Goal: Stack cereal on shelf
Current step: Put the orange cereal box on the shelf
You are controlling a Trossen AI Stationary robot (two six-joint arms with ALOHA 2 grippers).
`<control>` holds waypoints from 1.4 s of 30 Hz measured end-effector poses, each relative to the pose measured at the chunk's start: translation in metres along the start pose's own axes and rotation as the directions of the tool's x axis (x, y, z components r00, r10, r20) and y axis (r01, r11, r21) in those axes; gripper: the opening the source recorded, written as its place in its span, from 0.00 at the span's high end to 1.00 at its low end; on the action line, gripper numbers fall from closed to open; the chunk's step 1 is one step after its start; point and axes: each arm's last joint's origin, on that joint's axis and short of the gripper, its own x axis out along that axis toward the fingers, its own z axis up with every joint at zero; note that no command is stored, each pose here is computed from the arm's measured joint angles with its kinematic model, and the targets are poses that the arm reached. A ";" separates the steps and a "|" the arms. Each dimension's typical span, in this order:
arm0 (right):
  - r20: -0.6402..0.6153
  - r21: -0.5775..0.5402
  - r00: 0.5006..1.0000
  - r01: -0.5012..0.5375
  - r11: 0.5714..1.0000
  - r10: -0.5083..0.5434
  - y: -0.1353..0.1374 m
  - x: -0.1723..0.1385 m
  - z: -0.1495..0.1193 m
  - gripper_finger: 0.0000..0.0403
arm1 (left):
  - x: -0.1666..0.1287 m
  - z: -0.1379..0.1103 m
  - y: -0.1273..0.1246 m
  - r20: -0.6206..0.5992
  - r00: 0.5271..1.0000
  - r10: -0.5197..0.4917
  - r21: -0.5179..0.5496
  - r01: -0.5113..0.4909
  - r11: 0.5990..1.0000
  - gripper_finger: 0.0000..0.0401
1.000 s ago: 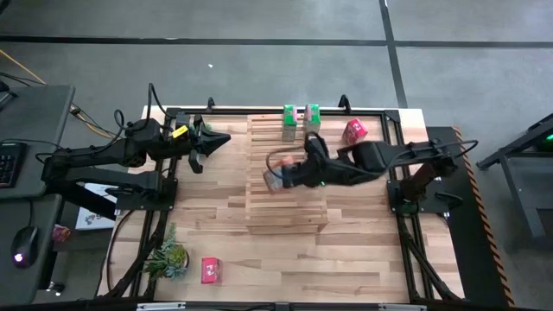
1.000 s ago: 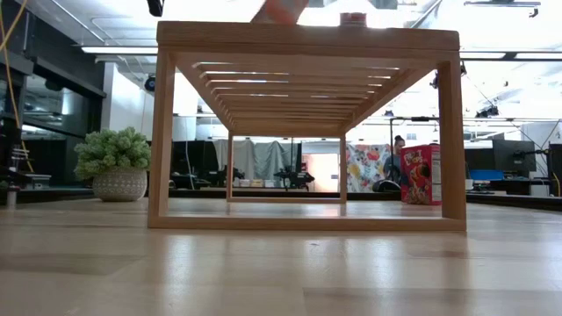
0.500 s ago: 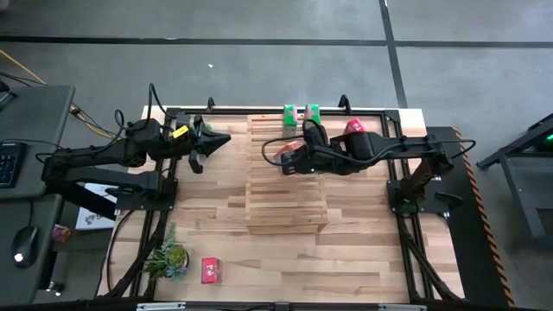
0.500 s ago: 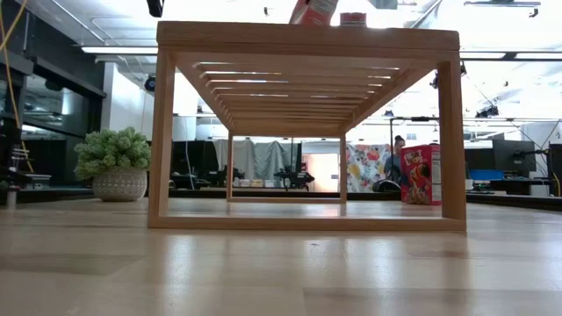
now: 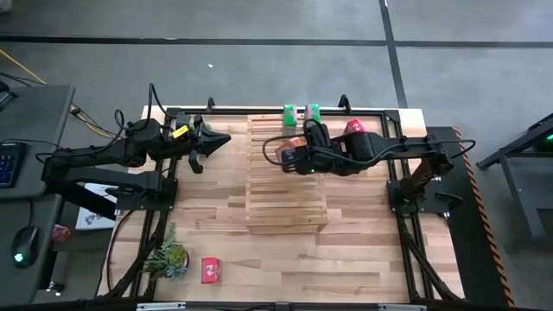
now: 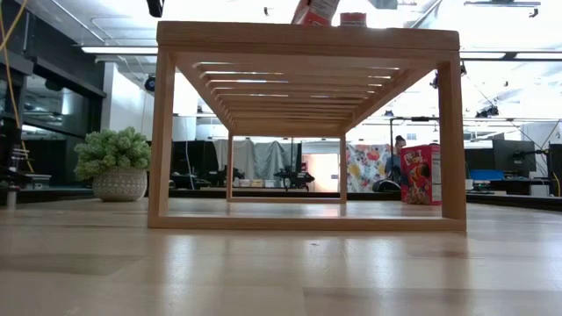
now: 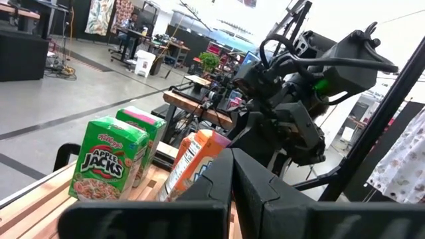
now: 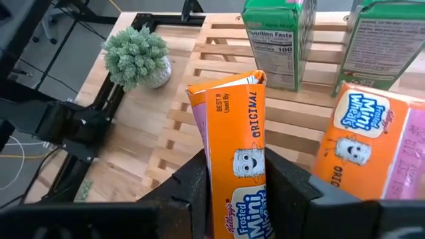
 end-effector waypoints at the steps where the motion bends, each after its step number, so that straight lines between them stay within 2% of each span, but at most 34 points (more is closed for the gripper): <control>1: -0.001 -0.002 1.000 0.003 1.000 -0.003 0.000 0.000 0.000 0.73 | 0.000 0.000 0.000 0.000 1.000 0.000 0.000 0.000 1.000 1.00; 10: -0.013 0.028 0.998 0.063 0.998 -0.062 -0.007 0.000 -0.002 0.71 | 0.000 0.000 0.000 0.000 1.000 0.000 0.000 0.000 1.000 1.00; 23: 0.034 0.030 0.997 0.071 0.997 -0.072 -0.007 0.000 0.000 0.50 | 0.000 0.000 0.000 0.000 1.000 0.000 0.000 0.000 1.000 1.00; 34: 0.072 0.036 0.997 0.025 0.999 -0.027 -0.001 0.000 0.002 0.50 | 0.000 0.000 0.000 0.000 1.000 0.000 0.000 0.000 1.000 1.00; 37: 0.097 -0.002 0.995 -0.008 1.000 0.009 0.002 -0.004 0.003 0.50 | 0.000 0.000 0.000 0.000 1.000 0.000 0.000 0.000 1.000 1.00; 42: 0.117 -0.105 0.988 -0.088 0.991 0.100 0.002 -0.029 0.003 0.51 | 0.000 0.000 0.000 0.000 1.000 0.000 0.001 0.000 1.000 1.00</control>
